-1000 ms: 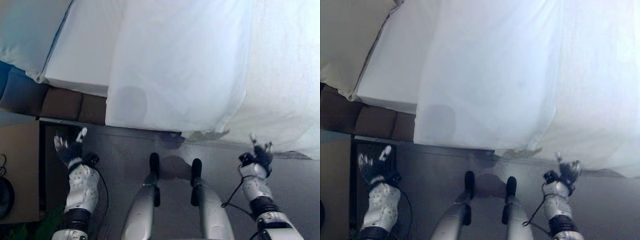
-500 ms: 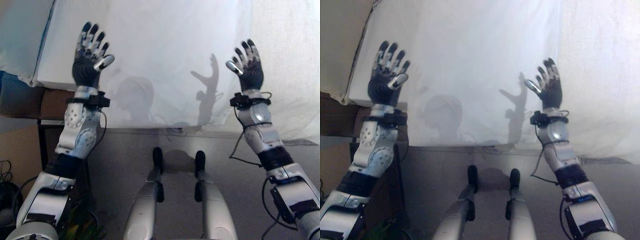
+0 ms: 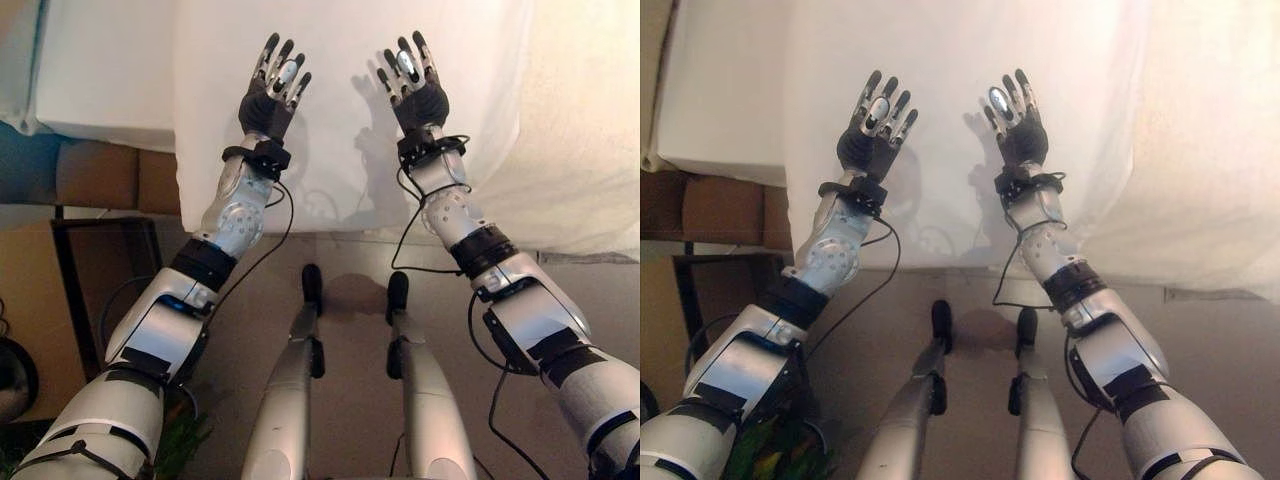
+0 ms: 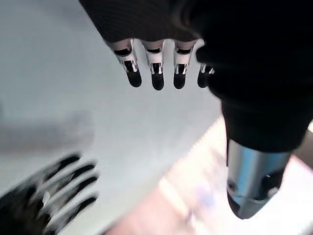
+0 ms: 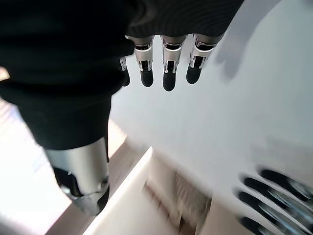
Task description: Make the bed
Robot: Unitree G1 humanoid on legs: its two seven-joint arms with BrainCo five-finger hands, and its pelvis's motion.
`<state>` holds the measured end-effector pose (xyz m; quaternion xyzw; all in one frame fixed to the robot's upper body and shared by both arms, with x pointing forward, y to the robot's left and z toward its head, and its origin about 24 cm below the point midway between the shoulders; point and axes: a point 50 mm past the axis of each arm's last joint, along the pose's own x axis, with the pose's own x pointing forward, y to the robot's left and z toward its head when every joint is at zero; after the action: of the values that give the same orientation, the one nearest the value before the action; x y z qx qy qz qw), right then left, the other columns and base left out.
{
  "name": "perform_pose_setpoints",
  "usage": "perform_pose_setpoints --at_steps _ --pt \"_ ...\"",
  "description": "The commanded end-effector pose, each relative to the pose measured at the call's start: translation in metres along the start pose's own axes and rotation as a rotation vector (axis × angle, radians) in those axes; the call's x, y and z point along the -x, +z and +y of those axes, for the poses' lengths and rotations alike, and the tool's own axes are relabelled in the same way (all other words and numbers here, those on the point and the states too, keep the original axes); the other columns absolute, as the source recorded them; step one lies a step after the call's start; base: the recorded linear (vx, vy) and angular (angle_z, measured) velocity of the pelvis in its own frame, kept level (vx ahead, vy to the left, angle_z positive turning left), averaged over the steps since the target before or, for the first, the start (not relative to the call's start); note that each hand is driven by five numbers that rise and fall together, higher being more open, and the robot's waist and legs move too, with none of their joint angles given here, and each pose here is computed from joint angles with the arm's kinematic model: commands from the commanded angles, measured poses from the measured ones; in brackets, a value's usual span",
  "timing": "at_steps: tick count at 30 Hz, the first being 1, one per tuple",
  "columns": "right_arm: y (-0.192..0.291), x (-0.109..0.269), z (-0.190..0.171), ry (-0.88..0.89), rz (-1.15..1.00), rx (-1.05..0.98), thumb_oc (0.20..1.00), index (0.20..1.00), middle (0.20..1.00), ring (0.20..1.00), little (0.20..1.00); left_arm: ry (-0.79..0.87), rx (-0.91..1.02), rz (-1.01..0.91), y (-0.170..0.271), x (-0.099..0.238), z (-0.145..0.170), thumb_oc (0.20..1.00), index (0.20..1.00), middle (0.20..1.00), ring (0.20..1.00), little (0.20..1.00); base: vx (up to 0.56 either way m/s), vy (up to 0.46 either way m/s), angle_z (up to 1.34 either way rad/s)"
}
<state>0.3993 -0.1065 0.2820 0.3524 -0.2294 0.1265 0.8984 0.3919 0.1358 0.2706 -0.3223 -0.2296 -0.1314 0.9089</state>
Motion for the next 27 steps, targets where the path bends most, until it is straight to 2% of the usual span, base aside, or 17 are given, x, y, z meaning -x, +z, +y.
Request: perform_pose_setpoints --at_steps 1,8,14,16,27 --pt "0.009 -0.010 0.013 -0.033 -0.036 -0.083 1.000 1.000 1.000 1.000 1.000 0.088 0.040 -0.174 0.049 -0.020 0.000 1.000 1.000 1.000 1.000 1.000 0.00 0.000 0.00" --pt "0.008 -0.014 -0.013 -0.233 -0.011 0.024 1.000 1.000 1.000 1.000 1.000 0.289 -0.007 -0.185 0.050 -0.020 0.026 1.000 1.000 1.000 1.000 1.000 0.01 0.001 0.04" --pt "0.006 -0.006 -0.049 -0.398 0.022 0.145 1.000 1.000 1.000 1.000 1.000 0.442 -0.082 -0.143 0.044 -0.008 0.061 1.000 1.000 1.000 1.000 1.000 0.01 0.012 0.03" --pt "0.002 0.003 -0.068 -0.472 0.045 0.171 1.000 1.000 1.000 1.000 1.000 0.523 -0.078 -0.121 0.039 0.003 0.081 1.000 1.000 1.000 1.000 1.000 0.00 0.000 0.00" --pt "-0.006 0.049 -0.138 -0.681 0.125 0.263 1.000 1.000 1.000 1.000 1.000 0.619 -0.121 -0.085 0.028 0.036 0.120 1.000 1.000 1.000 1.000 1.000 0.00 0.000 0.00"
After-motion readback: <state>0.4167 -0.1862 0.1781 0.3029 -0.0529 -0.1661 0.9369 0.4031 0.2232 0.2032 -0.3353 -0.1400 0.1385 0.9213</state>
